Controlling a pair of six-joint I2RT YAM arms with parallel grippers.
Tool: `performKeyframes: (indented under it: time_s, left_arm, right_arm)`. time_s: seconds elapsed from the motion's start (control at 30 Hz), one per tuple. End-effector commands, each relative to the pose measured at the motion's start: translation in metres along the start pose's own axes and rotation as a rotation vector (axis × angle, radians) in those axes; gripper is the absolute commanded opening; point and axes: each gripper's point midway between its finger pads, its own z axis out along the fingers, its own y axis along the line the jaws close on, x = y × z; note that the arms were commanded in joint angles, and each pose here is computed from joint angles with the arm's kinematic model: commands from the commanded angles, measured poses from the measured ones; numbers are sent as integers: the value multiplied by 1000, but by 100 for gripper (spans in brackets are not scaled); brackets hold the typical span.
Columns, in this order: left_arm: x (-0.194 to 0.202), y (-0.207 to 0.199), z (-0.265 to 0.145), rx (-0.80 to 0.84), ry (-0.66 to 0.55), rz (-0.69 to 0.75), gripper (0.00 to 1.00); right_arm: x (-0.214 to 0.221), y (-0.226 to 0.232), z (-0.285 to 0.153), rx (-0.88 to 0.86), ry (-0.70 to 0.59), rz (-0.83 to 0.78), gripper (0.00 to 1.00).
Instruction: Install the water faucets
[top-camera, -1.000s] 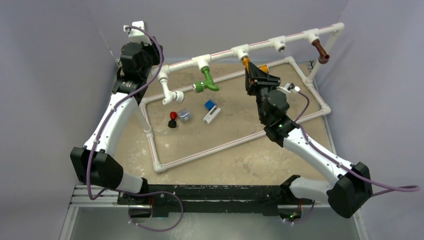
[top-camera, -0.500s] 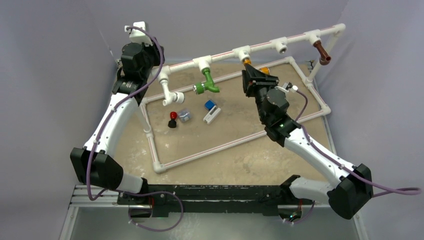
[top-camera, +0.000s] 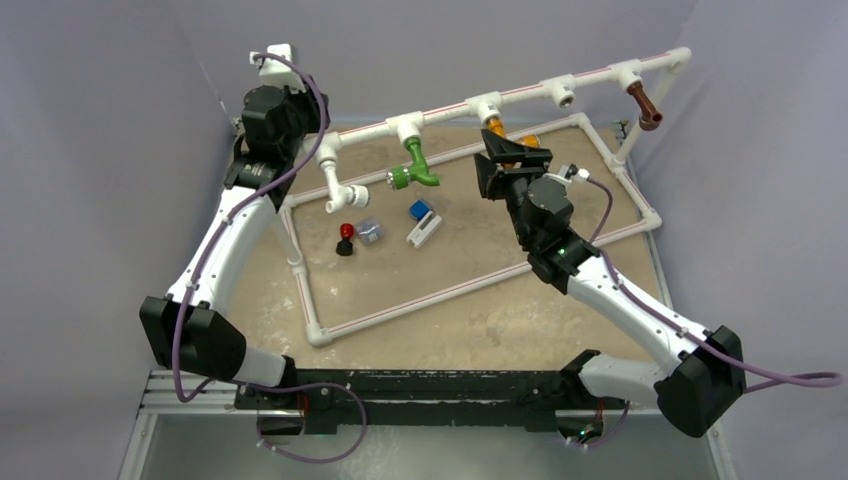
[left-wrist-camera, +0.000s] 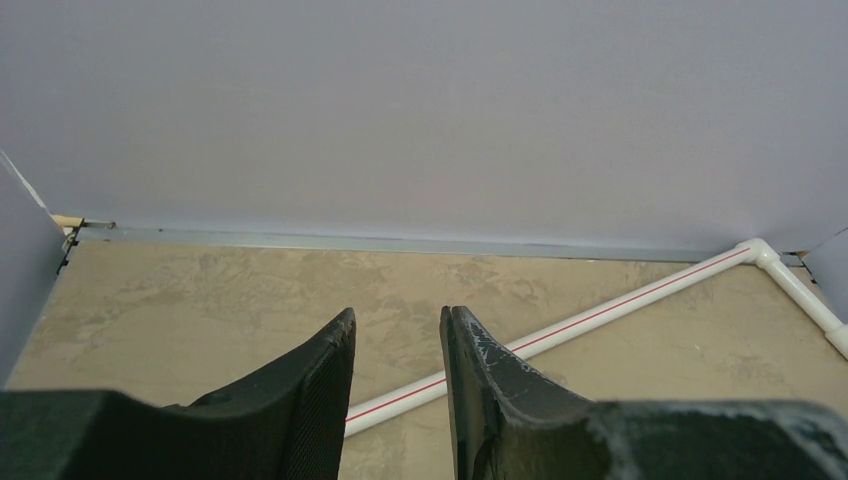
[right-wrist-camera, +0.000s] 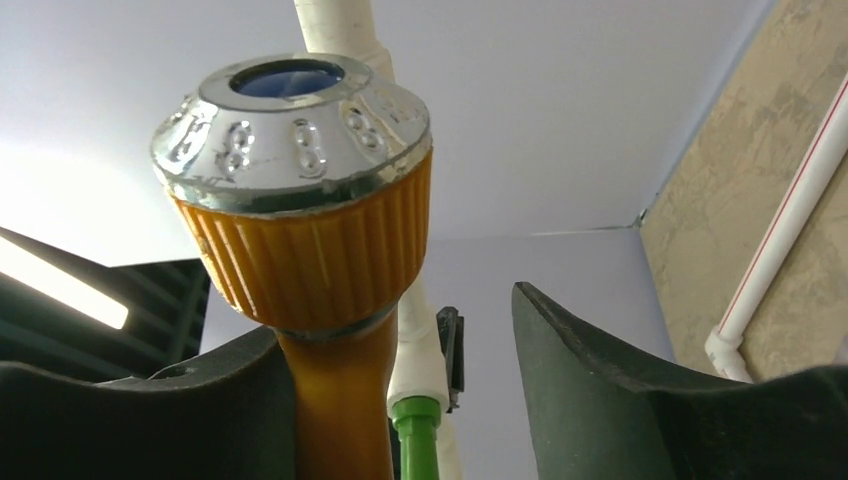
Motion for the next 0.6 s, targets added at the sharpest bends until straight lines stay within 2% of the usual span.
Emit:
performKeyframes:
  time_s: [0.0,0.23,0.37,0.57]
  left_arm:
    - [130,17,-3,-39,391,42,36]
    - [131,17,-3,-41,393,43,36]
    - [132,18,-2,-43,395,45,36]
    - [132,18,-2,-44,395,45,36]
  right_arm:
    - [-7,22,-11,-62,-27,-47,66]
    - [-6,36,-36,-138,30,-167,70]
    - [1,25,-51,-105,107,-244,73]
    - [-18,11,-77,-42,87,-416,82]
